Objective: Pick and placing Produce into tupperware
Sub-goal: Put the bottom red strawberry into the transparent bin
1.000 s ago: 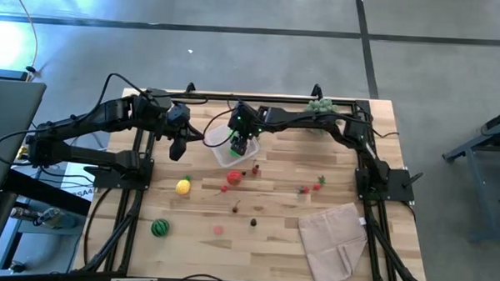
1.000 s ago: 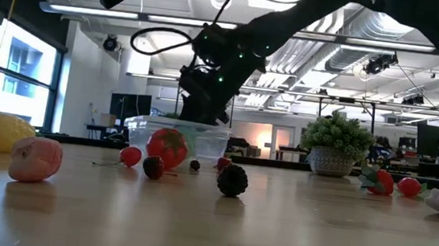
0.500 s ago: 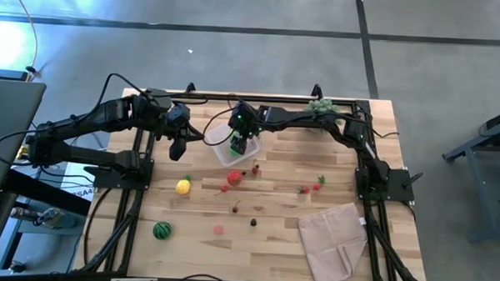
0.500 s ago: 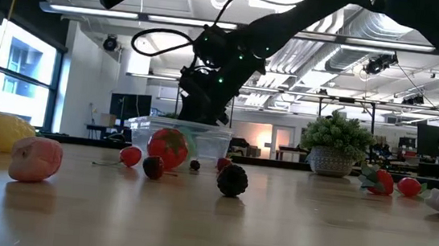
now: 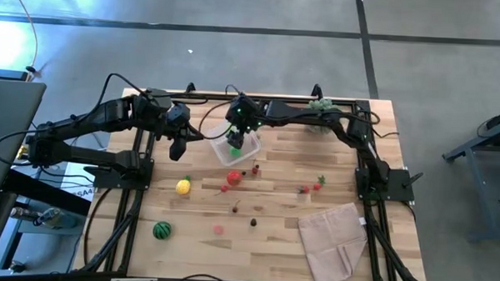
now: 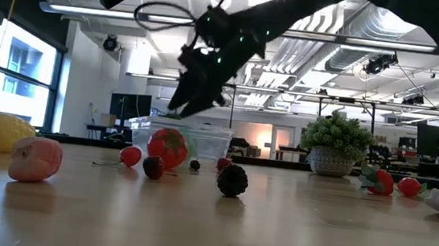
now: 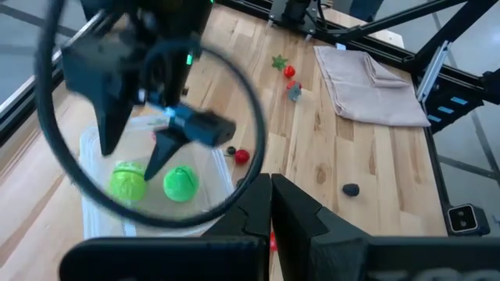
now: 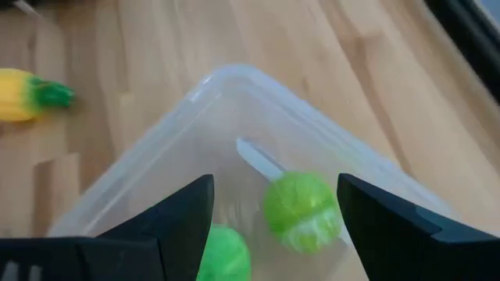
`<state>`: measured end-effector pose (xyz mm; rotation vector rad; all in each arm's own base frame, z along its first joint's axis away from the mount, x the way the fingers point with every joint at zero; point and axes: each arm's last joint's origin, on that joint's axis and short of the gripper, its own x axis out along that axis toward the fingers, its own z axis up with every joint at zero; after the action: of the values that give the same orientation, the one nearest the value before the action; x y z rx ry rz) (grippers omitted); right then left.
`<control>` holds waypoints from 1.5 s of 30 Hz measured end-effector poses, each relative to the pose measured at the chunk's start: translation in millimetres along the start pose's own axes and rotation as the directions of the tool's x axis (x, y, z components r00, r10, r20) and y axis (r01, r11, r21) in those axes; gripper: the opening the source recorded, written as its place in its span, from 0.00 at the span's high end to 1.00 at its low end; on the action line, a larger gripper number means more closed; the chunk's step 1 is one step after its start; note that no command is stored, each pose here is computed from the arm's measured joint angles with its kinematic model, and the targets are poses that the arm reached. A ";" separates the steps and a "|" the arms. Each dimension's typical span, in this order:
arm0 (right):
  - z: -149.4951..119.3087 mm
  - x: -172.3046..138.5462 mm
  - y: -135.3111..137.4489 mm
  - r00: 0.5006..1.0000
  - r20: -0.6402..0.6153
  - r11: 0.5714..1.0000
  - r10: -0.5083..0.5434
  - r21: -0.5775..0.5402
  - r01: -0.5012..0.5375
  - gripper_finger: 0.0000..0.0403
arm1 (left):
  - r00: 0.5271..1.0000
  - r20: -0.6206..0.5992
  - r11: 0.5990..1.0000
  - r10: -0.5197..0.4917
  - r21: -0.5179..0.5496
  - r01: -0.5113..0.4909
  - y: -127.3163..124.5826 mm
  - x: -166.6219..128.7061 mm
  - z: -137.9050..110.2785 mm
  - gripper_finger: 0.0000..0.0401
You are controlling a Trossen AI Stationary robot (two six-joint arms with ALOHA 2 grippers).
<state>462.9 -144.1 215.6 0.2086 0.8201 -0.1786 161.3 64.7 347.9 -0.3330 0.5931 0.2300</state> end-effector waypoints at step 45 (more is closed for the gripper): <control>-225.2 -181.5 90.2 0.958 -0.279 0.908 0.068 0.415 0.056 0.55 | 1.000 0.002 1.000 0.007 0.000 -0.007 0.2 0.0 0.1 1.00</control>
<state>204.3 13.7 210.6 0.6566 1.0660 -0.3244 161.3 65.0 348.0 -0.3306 0.5927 0.2371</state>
